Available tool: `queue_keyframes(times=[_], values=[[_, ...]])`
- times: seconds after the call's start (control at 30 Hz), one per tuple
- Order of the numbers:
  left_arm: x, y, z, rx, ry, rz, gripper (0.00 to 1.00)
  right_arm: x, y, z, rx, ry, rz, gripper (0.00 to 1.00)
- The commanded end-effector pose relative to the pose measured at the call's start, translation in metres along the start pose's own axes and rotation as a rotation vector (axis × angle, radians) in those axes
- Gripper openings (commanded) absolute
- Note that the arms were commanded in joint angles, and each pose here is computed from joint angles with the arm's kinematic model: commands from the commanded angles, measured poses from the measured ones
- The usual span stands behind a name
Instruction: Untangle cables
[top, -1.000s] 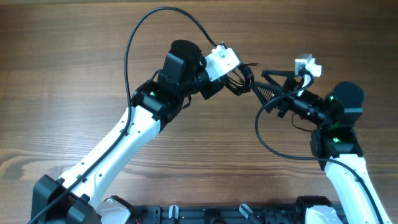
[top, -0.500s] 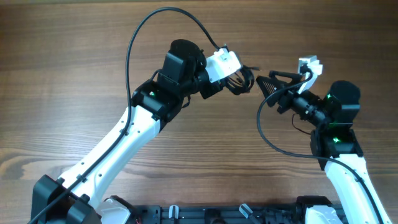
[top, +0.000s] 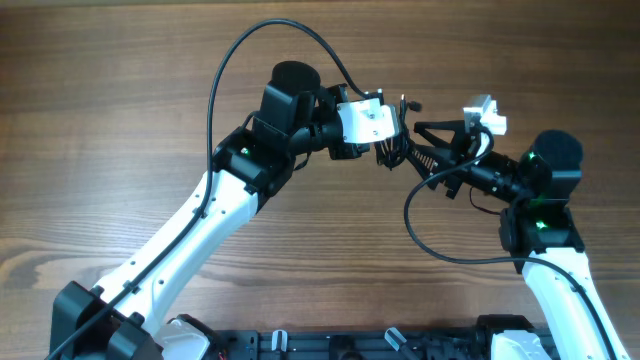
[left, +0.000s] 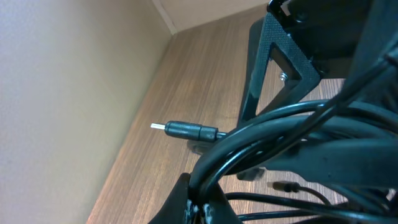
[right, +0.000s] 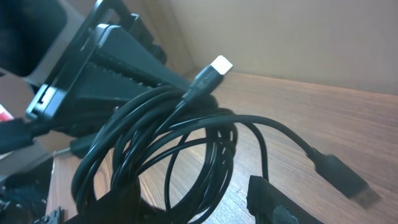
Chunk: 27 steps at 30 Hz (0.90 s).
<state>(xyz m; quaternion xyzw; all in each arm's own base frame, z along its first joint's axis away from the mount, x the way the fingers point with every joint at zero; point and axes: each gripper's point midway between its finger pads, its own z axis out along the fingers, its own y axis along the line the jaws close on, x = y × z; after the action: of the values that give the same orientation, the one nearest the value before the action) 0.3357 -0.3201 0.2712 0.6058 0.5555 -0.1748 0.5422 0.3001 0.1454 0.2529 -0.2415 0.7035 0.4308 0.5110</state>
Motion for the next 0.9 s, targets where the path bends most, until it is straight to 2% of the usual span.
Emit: queue_keyframes(times=[0.0,0.13,0.27,0.43,0.47,0.5,0.57,0.67,0.8,0.87], values=[[-0.01,0.004,-0.004,-0.013,-0.027,0.029,0.04,-0.005,0.017,0.0,-0.093,0.003,-0.059,0.58],[-0.013,0.001,-0.005,0.002,-0.04,0.028,0.04,-0.016,0.027,-0.002,-0.142,-0.025,-0.053,0.59],[-0.034,-0.022,-0.008,0.137,-0.167,0.035,0.04,-0.025,0.022,-0.001,-0.106,-0.053,0.011,0.59],[-0.039,-0.019,-0.009,0.125,-0.186,0.05,0.04,-0.025,0.019,-0.001,-0.092,-0.056,0.018,0.58],[-0.039,-0.018,-0.009,0.122,-0.188,0.052,0.04,-0.025,0.019,-0.001,-0.092,-0.055,0.019,0.56],[-0.042,-0.019,-0.01,0.128,-0.201,0.058,0.04,-0.024,0.019,-0.001,-0.091,-0.053,0.021,0.43],[-0.055,-0.027,-0.014,0.182,-0.274,0.076,0.04,-0.022,0.015,-0.001,-0.072,-0.049,0.028,0.35],[-0.067,-0.03,-0.022,0.223,-0.355,0.106,0.04,-0.015,-0.009,0.0,0.058,-0.047,0.104,0.31],[-0.062,-0.024,-0.025,0.212,-0.348,0.097,0.04,-0.002,-0.055,-0.009,0.323,-0.062,0.275,0.26],[-0.06,-0.022,-0.026,0.209,-0.343,0.083,0.04,-0.001,-0.06,-0.011,0.353,-0.07,0.304,0.26]])
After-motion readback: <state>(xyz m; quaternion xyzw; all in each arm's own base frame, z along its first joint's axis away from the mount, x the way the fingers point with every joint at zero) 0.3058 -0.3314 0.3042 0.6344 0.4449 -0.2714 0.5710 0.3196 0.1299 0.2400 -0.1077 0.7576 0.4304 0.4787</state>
